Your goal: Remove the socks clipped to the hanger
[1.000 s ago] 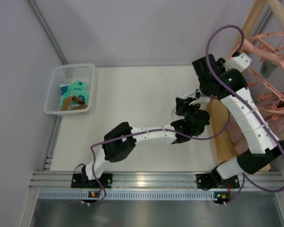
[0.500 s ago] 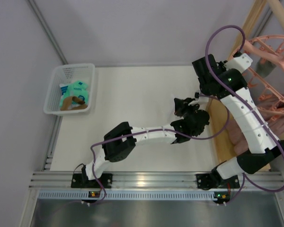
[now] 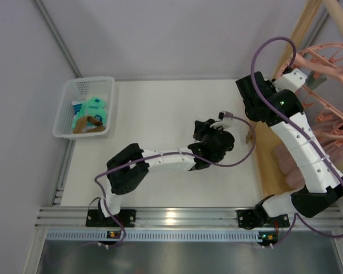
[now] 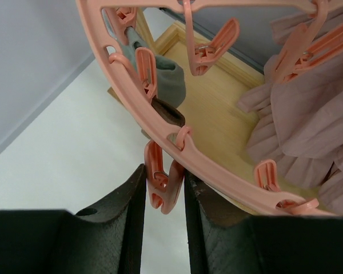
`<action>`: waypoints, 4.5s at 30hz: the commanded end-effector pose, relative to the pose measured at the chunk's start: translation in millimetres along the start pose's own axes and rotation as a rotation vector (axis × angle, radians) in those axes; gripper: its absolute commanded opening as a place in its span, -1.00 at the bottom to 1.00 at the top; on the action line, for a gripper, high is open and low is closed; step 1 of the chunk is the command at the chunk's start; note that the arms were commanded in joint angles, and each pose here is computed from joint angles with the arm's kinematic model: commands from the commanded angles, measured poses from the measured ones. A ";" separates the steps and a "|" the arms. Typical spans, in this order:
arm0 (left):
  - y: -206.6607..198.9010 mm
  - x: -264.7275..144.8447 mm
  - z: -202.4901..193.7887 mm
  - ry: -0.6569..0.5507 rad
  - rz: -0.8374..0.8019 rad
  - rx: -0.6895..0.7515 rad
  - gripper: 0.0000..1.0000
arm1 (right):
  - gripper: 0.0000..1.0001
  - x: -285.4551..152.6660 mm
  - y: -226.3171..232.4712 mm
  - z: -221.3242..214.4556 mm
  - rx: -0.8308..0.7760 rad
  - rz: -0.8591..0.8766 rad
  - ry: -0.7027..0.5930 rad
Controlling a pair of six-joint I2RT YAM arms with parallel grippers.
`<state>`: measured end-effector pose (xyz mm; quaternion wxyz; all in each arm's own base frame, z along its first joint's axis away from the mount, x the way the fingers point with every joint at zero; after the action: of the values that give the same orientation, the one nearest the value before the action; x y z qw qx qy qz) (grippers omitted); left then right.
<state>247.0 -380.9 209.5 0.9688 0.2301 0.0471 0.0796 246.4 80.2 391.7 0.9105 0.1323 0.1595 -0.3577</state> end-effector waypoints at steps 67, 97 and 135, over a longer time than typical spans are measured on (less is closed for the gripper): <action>46.2 128.7 45.3 0.176 -1.146 -0.808 0.97 | 0.99 -75.7 -92.9 19.8 -0.077 0.584 0.144; -137.8 92.2 114.3 -0.218 -0.914 -0.872 -1.00 | 0.99 -99.1 -116.8 45.4 0.000 0.653 0.133; -49.6 -273.8 16.1 -0.194 -1.186 -0.349 -1.00 | 0.99 -126.5 -165.9 87.3 0.070 0.671 0.025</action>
<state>11.4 -468.8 205.2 0.8822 0.0232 0.0789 -0.4635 62.5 11.0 508.5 0.9657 0.2460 0.0764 -0.0322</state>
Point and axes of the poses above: each gripper's point midway between its finger pads, its own x axis out along the fingers, its own y axis along the line the jaws close on, z = x × y, the point moved 9 cm from there along -x, back along the fingers, and after that the axes turned 5 degrees about -x, right-handed, at the moved point
